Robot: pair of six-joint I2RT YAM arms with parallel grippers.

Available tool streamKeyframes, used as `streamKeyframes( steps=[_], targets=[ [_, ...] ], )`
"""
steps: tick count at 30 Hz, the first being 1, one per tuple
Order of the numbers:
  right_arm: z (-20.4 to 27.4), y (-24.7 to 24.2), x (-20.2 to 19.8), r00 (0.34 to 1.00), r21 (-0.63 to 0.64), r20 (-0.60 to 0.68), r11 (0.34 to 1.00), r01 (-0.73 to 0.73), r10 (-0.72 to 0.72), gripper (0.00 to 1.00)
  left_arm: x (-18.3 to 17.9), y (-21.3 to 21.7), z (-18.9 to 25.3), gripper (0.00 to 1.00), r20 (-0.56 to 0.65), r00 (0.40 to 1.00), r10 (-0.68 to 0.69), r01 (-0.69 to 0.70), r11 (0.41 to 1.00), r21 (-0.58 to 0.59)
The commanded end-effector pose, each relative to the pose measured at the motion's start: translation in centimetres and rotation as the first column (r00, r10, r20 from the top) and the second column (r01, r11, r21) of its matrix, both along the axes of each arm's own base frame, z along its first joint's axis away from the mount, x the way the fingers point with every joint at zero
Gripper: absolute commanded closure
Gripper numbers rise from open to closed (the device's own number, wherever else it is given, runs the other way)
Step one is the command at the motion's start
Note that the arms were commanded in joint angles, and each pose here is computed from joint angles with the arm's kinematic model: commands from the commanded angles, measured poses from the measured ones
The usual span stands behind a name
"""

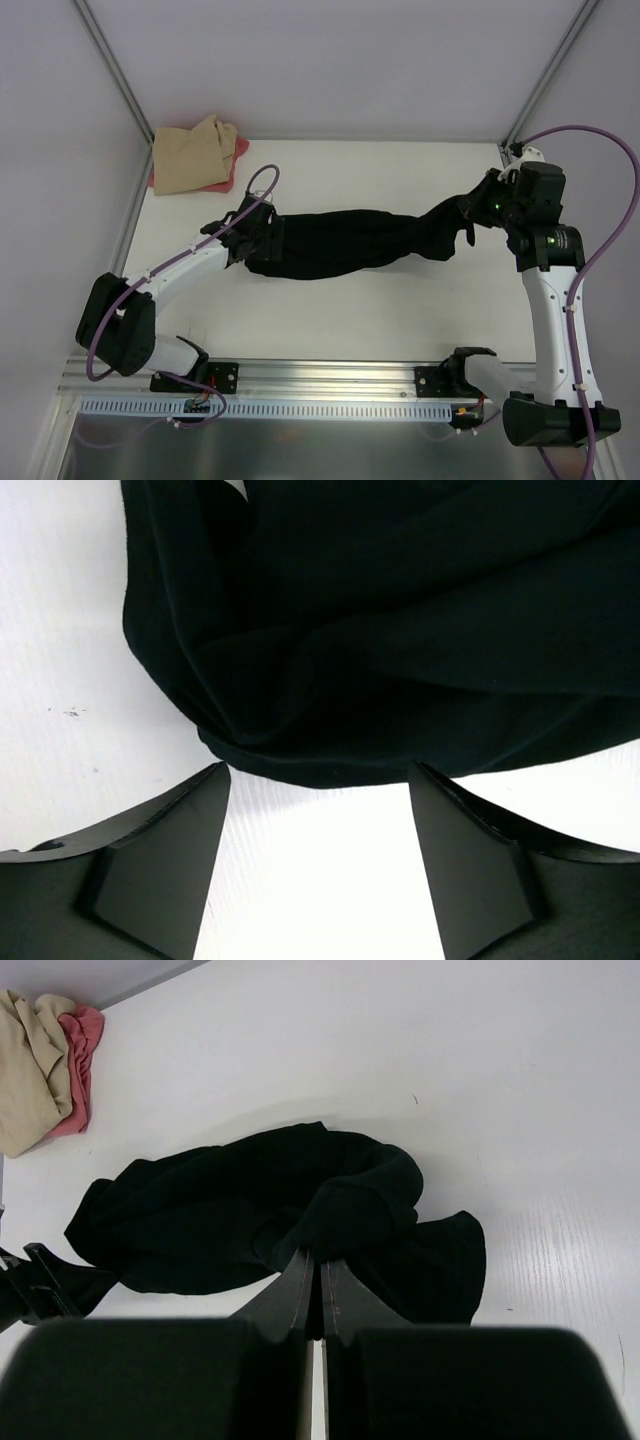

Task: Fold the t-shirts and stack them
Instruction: Flatten out the tshirt

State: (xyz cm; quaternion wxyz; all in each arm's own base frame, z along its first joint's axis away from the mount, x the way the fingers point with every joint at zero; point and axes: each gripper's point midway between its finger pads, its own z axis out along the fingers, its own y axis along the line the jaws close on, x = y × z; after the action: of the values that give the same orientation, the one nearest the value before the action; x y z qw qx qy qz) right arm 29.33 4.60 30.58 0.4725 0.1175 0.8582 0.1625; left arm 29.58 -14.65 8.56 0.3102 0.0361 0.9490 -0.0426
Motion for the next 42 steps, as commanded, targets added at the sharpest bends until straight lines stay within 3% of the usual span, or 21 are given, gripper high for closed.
streamKeyframes(
  steps=[1,5,7,9,11,12,13,14,15,18,19,42],
  targets=[
    [3.0,0.2,0.4,0.994,0.018,0.109,1.000,-0.010,0.008,0.99,1.4,-0.9,2.8,0.28,0.100,0.995,0.022,-0.012,0.995,-0.098],
    [2.7,0.3,0.2,0.995,0.020,0.100,1.000,-0.014,0.012,0.99,1.3,-0.6,3.2,0.32,0.106,0.994,0.026,-0.017,0.996,-0.087],
    [2.5,0.3,0.2,0.995,0.020,0.098,1.000,-0.016,0.013,0.99,1.3,-0.3,3.6,0.38,0.119,0.992,0.032,-0.023,0.996,-0.081],
    [2.4,0.4,0.2,0.995,0.021,0.095,1.000,-0.017,0.015,1.00,1.2,0.1,3.9,0.70,0.131,0.991,0.038,-0.029,0.997,-0.072],
    [2.5,0.4,0.2,0.995,0.020,0.099,1.000,-0.019,0.017,0.99,1.1,0.4,4.0,0.93,0.143,0.989,0.039,-0.030,0.998,-0.062],
    [2.4,0.4,0.2,0.995,0.020,0.097,1.000,-0.019,0.017,1.00,1.1,0.6,3.9,0.95,0.139,0.989,0.040,-0.033,0.998,-0.053],
    [2.5,0.4,0.2,0.995,0.022,0.099,1.000,-0.022,0.019,0.99,1.1,0.8,3.8,0.94,0.137,0.990,0.041,-0.036,0.999,-0.037],
    [2.4,0.4,0.2,0.995,0.022,0.094,1.000,-0.021,0.019,0.99,0.8,1.1,3.5,0.70,0.118,0.992,0.044,-0.042,0.999,-0.019],
    [2.5,0.5,0.2,0.995,0.022,0.097,0.999,-0.023,0.021,0.99,0.7,1.3,3.2,0.57,0.109,0.993,0.050,-0.050,0.999,-0.005],
    [2.5,0.5,0.1,0.995,0.023,0.097,0.999,-0.024,0.022,1.00,0.4,2.4,3.0,0.36,0.110,0.991,0.077,-0.081,0.996,0.032],
    [2.4,0.5,0.1,0.995,0.024,0.096,0.999,-0.026,0.023,0.99,0.1,2.8,2.6,0.34,0.103,0.991,0.086,-0.090,0.995,0.042],
    [2.3,0.9,0.0,0.995,0.037,0.093,0.998,-0.045,0.041,0.99,-1.1,3.2,-3.8,0.38,0.025,0.988,0.150,-0.151,0.988,0.027]
  ],
)
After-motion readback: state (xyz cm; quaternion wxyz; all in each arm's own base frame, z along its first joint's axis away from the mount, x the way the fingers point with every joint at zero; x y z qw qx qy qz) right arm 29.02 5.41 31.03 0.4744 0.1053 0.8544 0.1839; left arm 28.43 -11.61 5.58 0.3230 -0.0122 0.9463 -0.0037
